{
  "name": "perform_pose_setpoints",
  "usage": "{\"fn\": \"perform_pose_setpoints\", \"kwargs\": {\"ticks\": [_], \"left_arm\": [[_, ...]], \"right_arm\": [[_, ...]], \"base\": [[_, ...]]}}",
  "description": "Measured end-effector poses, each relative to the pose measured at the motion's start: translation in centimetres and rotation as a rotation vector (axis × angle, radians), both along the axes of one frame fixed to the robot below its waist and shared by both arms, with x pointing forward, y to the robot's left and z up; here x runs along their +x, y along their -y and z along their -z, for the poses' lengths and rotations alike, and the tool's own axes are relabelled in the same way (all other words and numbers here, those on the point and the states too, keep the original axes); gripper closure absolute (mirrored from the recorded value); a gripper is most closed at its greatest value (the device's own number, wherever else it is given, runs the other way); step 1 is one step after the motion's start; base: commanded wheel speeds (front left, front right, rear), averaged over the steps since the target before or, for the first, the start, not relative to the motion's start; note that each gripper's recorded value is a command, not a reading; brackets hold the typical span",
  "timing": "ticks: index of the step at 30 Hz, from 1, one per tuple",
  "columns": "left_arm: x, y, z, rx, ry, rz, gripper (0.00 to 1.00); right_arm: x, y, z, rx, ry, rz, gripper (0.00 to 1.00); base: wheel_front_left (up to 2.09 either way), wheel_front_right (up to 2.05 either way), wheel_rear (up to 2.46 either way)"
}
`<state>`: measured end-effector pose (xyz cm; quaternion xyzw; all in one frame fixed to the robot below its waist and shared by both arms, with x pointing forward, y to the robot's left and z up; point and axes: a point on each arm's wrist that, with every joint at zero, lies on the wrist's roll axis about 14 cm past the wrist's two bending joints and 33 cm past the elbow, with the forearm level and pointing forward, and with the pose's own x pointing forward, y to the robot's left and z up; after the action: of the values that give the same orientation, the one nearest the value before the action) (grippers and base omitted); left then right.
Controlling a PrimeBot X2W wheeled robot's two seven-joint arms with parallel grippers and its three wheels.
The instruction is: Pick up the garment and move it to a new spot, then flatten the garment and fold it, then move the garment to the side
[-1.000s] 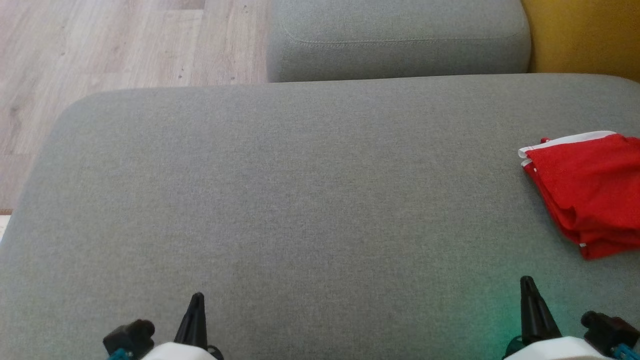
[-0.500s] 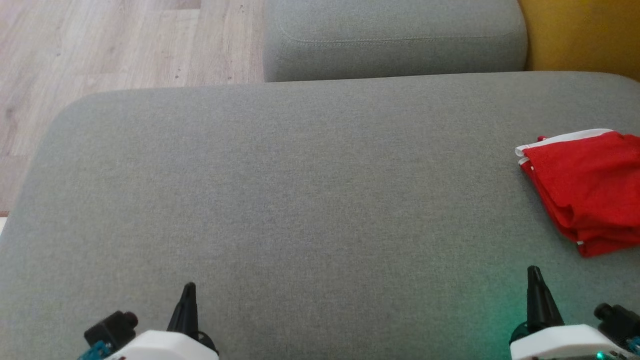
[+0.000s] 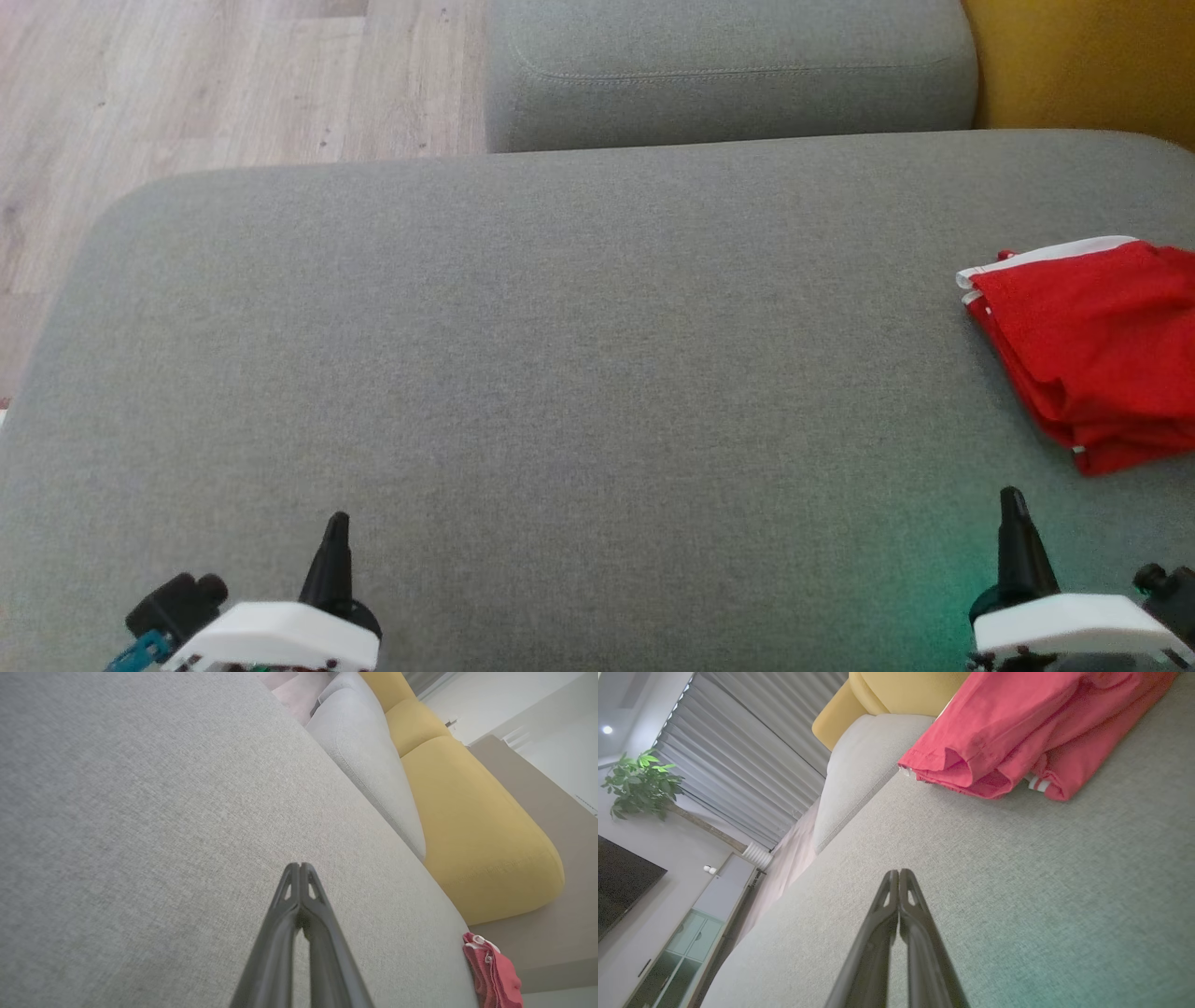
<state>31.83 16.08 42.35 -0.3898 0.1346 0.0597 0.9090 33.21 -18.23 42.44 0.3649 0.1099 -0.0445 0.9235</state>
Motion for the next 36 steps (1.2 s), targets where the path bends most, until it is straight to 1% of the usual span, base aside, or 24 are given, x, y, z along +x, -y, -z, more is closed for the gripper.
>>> {"fn": "perform_pose_setpoints", "kwargs": {"ticks": [14, 36], "left_arm": [[0.9, -0.6, -0.3, -0.154, 0.003, -0.041, 1.00], [2.9, -1.3, -2.1, -0.401, 0.059, -0.081, 1.00]], "right_arm": [[1.0, 0.4, -0.9, 0.167, 0.017, 0.050, 1.00], [2.1, 1.2, -2.1, 0.431, 0.048, 0.117, 1.00]], "base": [[0.00, 0.00, 0.00], [0.00, 0.00, 0.00]]}}
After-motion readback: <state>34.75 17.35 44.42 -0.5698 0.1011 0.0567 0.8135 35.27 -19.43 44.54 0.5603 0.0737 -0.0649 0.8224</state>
